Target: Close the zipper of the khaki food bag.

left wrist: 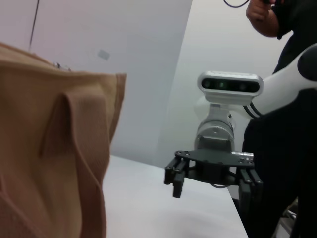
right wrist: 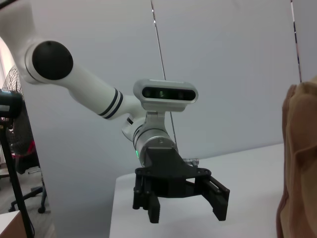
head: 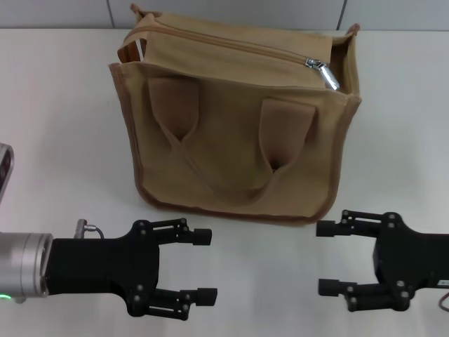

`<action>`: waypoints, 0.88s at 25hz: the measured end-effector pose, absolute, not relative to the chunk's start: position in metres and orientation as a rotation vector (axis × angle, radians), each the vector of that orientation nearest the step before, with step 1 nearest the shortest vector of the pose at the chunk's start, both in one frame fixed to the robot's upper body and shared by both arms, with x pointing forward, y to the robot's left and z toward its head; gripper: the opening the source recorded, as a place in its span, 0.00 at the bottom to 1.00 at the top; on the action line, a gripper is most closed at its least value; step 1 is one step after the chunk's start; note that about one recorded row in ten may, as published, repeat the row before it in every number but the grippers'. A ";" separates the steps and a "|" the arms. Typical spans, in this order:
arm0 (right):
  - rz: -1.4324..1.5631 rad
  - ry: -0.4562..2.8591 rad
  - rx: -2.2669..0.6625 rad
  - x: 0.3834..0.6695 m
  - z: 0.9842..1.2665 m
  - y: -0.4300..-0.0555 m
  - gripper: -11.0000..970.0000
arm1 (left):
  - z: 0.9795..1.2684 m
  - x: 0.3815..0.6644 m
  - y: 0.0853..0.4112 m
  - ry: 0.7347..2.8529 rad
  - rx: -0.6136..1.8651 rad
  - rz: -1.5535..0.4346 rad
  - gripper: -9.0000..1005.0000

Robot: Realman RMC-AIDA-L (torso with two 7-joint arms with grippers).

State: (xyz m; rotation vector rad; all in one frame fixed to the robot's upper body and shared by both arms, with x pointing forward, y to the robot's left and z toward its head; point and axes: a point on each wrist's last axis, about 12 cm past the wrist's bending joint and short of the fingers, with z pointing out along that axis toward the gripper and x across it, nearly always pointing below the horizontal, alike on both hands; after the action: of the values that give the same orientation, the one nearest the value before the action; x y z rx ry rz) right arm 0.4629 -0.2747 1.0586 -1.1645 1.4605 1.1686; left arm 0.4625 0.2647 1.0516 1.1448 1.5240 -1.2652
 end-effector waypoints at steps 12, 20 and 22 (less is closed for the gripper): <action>1.192 1.481 -1.192 0.466 1.048 -0.257 0.80 | 1.051 0.461 0.267 1.528 1.147 -1.268 0.83; 1.196 1.480 -1.191 0.466 1.048 -0.256 0.80 | 1.051 0.458 0.271 1.533 1.143 -1.270 0.83; 1.196 1.480 -1.190 0.466 1.048 -0.256 0.80 | 1.051 0.458 0.271 1.533 1.144 -1.271 0.83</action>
State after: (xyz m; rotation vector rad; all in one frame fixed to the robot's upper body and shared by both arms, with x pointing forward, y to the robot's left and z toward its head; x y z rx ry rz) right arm 0.4662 -0.2558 1.0475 -1.1904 1.4798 1.1956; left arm 0.4579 0.2708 1.0508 1.1437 1.5334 -1.2712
